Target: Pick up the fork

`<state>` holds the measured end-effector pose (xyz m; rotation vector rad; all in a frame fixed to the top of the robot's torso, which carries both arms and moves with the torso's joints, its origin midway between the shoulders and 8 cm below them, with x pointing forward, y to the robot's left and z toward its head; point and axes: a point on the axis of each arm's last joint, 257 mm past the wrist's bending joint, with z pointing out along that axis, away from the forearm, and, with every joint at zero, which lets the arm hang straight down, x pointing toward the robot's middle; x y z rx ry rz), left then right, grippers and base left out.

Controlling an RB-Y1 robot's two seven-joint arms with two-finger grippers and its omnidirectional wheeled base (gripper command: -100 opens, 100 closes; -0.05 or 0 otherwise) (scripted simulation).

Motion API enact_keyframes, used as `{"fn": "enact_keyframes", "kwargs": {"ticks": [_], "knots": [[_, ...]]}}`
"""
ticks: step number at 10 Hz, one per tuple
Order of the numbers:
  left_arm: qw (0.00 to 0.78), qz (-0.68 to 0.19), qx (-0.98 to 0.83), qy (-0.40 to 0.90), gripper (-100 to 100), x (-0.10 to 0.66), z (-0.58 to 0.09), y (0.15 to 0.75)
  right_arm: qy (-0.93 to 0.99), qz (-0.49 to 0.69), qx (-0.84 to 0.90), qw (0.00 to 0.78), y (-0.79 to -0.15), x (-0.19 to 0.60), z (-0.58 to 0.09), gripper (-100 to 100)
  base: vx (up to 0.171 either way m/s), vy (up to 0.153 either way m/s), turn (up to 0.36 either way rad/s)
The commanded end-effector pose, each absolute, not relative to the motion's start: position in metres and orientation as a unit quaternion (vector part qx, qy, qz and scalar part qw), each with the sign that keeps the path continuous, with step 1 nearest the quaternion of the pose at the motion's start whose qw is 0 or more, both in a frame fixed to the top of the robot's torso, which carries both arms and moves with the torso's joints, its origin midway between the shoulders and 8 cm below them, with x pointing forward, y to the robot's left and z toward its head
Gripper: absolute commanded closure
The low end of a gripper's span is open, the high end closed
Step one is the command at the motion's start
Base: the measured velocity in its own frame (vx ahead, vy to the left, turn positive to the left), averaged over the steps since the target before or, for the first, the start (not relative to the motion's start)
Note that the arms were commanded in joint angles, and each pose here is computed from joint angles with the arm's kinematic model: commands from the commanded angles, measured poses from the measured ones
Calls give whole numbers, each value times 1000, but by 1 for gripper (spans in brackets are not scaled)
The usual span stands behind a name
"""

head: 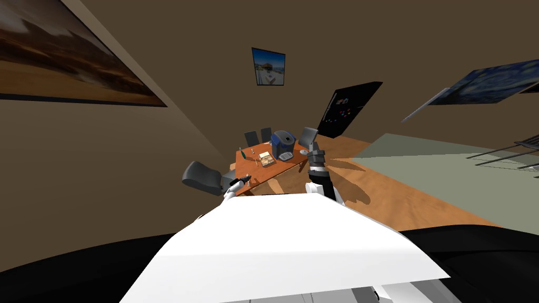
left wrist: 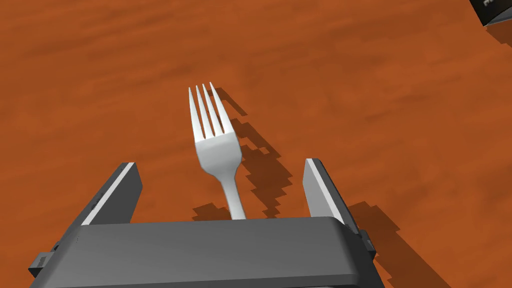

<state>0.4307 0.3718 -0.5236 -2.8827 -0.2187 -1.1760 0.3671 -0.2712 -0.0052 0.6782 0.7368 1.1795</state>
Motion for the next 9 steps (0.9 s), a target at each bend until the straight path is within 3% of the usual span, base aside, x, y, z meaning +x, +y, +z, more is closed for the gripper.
{"fn": "enact_keyframes", "kwargs": {"ticks": [1, 2, 3, 7, 8, 9], "knots": [[11, -378, -923, -69, -100, 426, -529, 363, 333, 533, 306, 715, -271, 367, -5, 0, 104, 66, -5], [11, -377, -923, -70, -100, 427, -528, 367, 333, 533, 306, 715, -271, 367, -5, 0, 47, 26, -3], [12, -378, -923, -69, 100, 427, -528, 366, 333, 533, 306, 715, -271, 367, -5, 0, 8, 5, 0], [10, -379, -923, -71, 100, 428, -527, 366, 333, 533, 306, 715, -271, 367, -5, 0, 0, 0, 0], [10, -379, -923, -71, 0, 429, -527, 366, 333, 533, 306, 715, -271, 367, -5, 0, 0, 0, 0], [11, -378, -923, -69, 100, 431, -521, 373, 333, 533, 306, 715, -271, 367, -5, 0, -48, -40, 0]]}}
